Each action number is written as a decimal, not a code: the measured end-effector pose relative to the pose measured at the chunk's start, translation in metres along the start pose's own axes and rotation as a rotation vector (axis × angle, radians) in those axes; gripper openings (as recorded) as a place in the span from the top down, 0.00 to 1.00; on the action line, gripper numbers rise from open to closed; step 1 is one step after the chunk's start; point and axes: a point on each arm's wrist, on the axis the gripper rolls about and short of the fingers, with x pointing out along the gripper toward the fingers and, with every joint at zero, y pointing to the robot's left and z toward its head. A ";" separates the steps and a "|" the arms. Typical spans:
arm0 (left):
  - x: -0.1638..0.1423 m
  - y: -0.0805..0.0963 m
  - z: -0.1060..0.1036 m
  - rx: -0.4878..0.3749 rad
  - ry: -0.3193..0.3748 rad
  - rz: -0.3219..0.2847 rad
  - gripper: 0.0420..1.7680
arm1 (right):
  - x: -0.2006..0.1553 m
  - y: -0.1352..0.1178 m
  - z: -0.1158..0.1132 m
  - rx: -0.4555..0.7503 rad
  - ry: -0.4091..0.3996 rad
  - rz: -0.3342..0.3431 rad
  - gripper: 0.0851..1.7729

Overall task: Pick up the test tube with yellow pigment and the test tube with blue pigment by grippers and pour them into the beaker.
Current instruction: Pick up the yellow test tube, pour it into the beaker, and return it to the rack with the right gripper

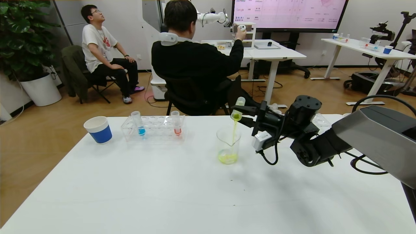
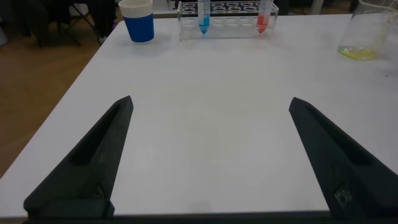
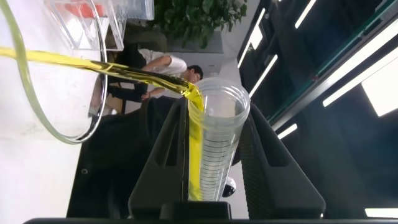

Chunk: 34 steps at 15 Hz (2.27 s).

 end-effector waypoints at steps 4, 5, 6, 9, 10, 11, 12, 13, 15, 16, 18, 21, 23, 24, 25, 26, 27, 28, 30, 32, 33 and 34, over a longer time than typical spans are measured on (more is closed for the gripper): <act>0.000 0.000 0.000 0.000 0.000 0.000 0.01 | 0.000 0.001 0.002 -0.100 -0.003 0.004 0.76; 0.000 0.000 0.000 0.000 0.000 0.000 0.01 | 0.000 0.002 0.003 -0.115 -0.005 0.006 0.76; 0.000 0.000 0.000 0.000 0.000 0.000 0.01 | 0.001 0.004 0.006 -0.131 -0.010 0.008 0.76; 0.000 0.000 0.000 0.000 0.000 0.000 0.01 | 0.003 0.005 0.008 -0.194 -0.017 0.012 0.76; 0.000 0.000 0.000 0.000 0.000 0.000 0.01 | 0.002 0.005 0.009 -0.216 -0.018 0.013 0.76; 0.000 0.000 0.000 0.000 0.000 0.000 0.01 | 0.003 0.006 0.009 -0.232 -0.019 0.014 0.76; 0.000 0.000 0.000 0.000 0.000 0.000 0.01 | 0.004 0.006 0.011 -0.247 -0.024 0.013 0.76; 0.000 0.000 0.000 0.000 0.000 0.000 0.01 | 0.005 0.006 0.011 -0.257 -0.024 0.013 0.76; 0.000 0.000 0.000 0.000 0.000 0.000 0.01 | 0.005 0.006 0.011 -0.259 -0.020 0.015 0.76; 0.000 0.000 0.000 0.000 0.000 0.000 0.01 | 0.004 0.006 0.011 -0.260 -0.013 0.015 0.76; 0.000 0.000 0.000 0.000 0.000 0.000 0.01 | 0.005 0.006 0.011 -0.257 -0.008 0.017 0.76; 0.000 0.000 0.000 0.000 0.000 0.000 0.01 | 0.005 0.000 0.010 -0.208 0.001 0.023 0.76; 0.000 0.000 0.000 0.000 0.000 0.000 0.01 | 0.005 -0.016 0.010 -0.111 0.020 0.009 0.76; 0.000 0.000 0.000 0.000 0.000 0.000 0.01 | 0.004 -0.029 0.010 -0.031 0.044 -0.010 0.76; 0.000 0.000 0.000 0.000 0.000 0.000 0.01 | 0.001 -0.042 0.010 0.041 0.069 -0.034 0.76; 0.000 0.000 0.000 0.000 0.000 0.000 0.01 | -0.002 -0.056 0.010 0.112 0.086 -0.058 0.76; 0.000 0.000 0.000 0.000 0.001 0.000 0.01 | -0.006 -0.070 0.012 0.182 0.092 -0.082 0.76; 0.000 0.000 0.000 0.000 0.000 0.000 0.01 | -0.008 -0.082 0.015 0.260 0.091 -0.102 0.76; 0.000 0.000 0.000 0.000 0.000 0.000 0.01 | -0.013 -0.100 0.025 0.408 0.143 -0.156 0.76; 0.000 0.000 0.000 0.000 0.000 0.000 0.01 | -0.021 -0.112 0.035 0.627 0.254 -0.241 0.76; 0.000 0.000 0.000 0.000 0.000 0.000 0.01 | -0.025 -0.117 0.041 0.740 0.298 -0.288 0.76; 0.000 0.000 0.000 0.000 0.000 0.000 0.01 | -0.030 -0.122 0.047 0.856 0.334 -0.336 0.76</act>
